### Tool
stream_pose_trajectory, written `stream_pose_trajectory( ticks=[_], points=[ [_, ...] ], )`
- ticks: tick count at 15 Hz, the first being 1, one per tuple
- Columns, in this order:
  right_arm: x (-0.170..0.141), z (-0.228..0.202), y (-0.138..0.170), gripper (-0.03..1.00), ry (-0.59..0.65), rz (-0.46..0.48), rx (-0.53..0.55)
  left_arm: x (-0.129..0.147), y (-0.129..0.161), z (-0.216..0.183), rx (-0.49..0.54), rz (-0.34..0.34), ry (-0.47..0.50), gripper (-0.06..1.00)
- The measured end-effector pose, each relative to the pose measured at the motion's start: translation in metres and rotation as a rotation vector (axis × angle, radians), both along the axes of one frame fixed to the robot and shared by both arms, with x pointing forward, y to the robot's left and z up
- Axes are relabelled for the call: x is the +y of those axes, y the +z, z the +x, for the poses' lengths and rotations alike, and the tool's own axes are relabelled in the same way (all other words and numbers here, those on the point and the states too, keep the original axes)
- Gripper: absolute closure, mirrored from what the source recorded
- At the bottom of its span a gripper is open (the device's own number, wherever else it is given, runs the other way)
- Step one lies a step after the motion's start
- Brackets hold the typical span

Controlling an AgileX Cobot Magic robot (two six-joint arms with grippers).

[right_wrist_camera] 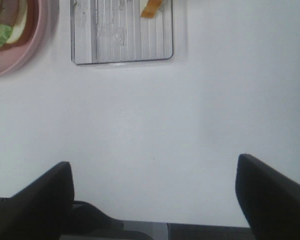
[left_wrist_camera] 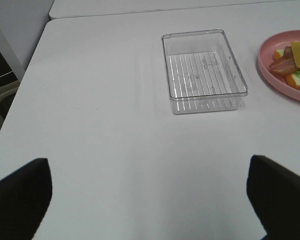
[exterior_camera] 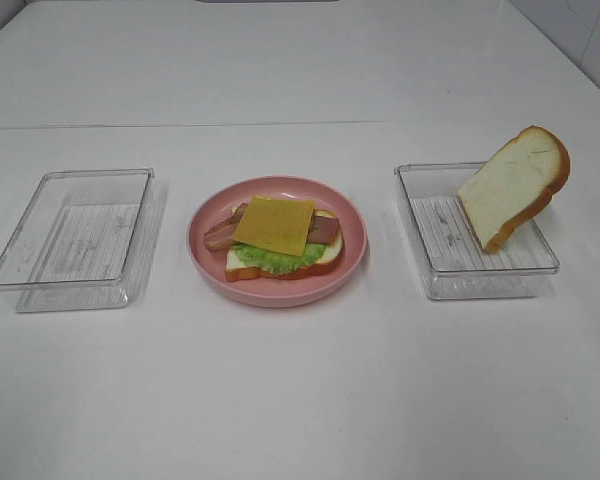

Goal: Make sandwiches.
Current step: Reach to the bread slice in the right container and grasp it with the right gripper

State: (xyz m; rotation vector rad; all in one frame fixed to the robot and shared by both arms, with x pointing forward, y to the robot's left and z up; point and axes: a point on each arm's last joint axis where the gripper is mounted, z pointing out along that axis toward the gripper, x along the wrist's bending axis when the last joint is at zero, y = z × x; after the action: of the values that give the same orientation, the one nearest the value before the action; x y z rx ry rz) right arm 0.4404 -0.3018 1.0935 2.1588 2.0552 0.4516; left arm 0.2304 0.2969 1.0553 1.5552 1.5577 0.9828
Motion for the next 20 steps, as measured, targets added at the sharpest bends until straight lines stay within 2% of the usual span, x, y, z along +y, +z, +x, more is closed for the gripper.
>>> stream_pose_trajectory(
  ticks=[5,9,14,16,20],
  points=[
    [-0.008,0.098,-0.014,0.12,0.027,-0.005,0.054,0.000,0.000,0.000,0.000,0.000,0.000,-0.04],
    [-0.012,0.158,-0.031,0.12,0.040,-0.006,0.071,0.000,0.000,0.000,0.000,0.000,0.000,-0.04],
    [-0.015,0.206,-0.050,0.12,0.083,-0.004,0.128,0.000,0.000,0.000,0.000,0.000,0.000,-0.04],
    [-0.017,0.229,-0.072,0.12,0.089,0.001,0.165,0.000,0.000,0.000,-0.001,0.000,0.000,-0.04],
    [-0.022,0.243,-0.098,0.12,0.079,0.024,0.210,0.000,0.000,0.000,-0.001,0.000,0.000,-0.04]
  ],
)
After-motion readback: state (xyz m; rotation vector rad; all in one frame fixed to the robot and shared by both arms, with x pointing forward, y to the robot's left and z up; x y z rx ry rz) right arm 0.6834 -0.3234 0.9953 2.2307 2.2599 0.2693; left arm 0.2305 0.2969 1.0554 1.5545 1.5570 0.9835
